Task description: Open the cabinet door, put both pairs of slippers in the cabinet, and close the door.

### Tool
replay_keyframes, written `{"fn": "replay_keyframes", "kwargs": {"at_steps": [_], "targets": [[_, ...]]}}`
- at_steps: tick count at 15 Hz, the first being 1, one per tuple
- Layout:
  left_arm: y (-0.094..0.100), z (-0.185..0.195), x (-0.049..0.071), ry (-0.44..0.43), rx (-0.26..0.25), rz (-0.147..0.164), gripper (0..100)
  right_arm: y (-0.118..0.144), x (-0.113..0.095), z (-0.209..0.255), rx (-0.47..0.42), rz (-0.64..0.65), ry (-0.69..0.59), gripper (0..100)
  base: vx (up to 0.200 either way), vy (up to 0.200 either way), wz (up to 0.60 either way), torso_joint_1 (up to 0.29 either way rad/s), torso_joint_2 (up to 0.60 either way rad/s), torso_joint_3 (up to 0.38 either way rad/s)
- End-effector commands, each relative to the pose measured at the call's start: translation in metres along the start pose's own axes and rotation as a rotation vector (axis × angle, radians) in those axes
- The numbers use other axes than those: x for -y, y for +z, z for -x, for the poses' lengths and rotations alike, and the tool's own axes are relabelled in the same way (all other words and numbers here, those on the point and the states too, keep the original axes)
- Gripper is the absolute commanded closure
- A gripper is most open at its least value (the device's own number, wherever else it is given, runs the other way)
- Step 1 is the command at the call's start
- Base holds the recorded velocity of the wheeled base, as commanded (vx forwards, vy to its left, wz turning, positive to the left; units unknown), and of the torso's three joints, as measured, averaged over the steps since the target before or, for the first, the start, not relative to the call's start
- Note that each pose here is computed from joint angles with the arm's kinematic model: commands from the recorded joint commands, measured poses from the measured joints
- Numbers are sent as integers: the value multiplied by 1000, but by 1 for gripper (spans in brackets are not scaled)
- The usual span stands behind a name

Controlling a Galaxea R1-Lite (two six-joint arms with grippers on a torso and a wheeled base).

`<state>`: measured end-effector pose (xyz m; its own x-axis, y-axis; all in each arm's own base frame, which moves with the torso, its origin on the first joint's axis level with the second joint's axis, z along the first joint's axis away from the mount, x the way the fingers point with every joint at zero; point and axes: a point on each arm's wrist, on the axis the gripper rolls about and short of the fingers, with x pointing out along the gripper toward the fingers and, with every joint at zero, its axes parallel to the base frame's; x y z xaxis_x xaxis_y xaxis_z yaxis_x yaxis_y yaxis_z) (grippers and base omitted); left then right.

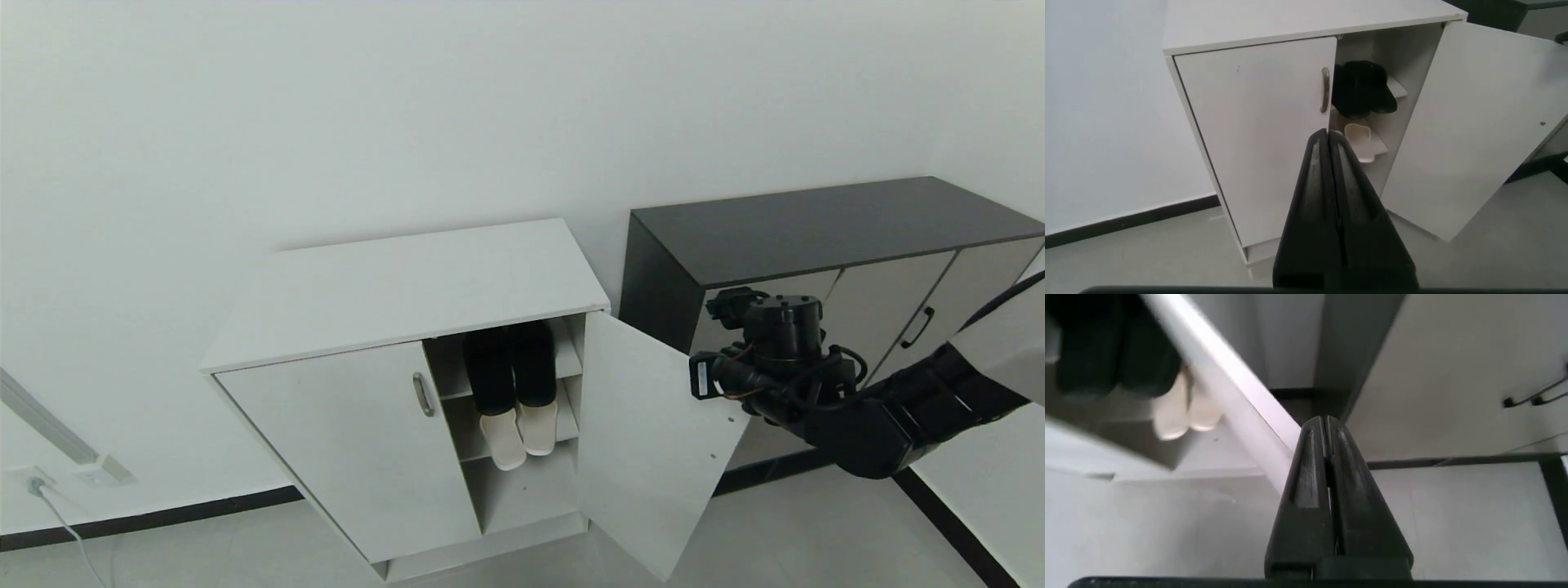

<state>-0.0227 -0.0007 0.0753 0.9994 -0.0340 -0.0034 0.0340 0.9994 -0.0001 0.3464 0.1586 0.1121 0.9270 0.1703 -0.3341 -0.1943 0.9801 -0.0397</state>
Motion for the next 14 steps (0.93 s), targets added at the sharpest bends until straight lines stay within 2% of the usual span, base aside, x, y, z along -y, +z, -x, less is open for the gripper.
{"fn": "replay_keyframes", "kwargs": {"at_steps": [1, 4, 8, 11, 14], "targets": [[0, 0, 0, 0, 0, 0, 100, 3, -12, 16, 8, 14, 40, 100, 0, 0, 0, 0, 0, 0], [0, 0, 0, 0, 0, 0, 100, 11, -35, 48, 42, 31, 123, 100, 0, 0, 0, 0, 0, 0], [0, 0, 0, 0, 0, 0, 100, 11, -39, 56, 44, 36, 141, 100, 0, 0, 0, 0, 0, 0], [0, 0, 0, 0, 0, 2, 100, -1, -42, 48, 14, 47, 141, 100, 0, 0, 0, 0, 0, 0], [0, 0, 0, 0, 0, 2, 100, -23, -65, 42, -29, 81, 193, 100, 0, 0, 0, 0, 0, 0]]}}
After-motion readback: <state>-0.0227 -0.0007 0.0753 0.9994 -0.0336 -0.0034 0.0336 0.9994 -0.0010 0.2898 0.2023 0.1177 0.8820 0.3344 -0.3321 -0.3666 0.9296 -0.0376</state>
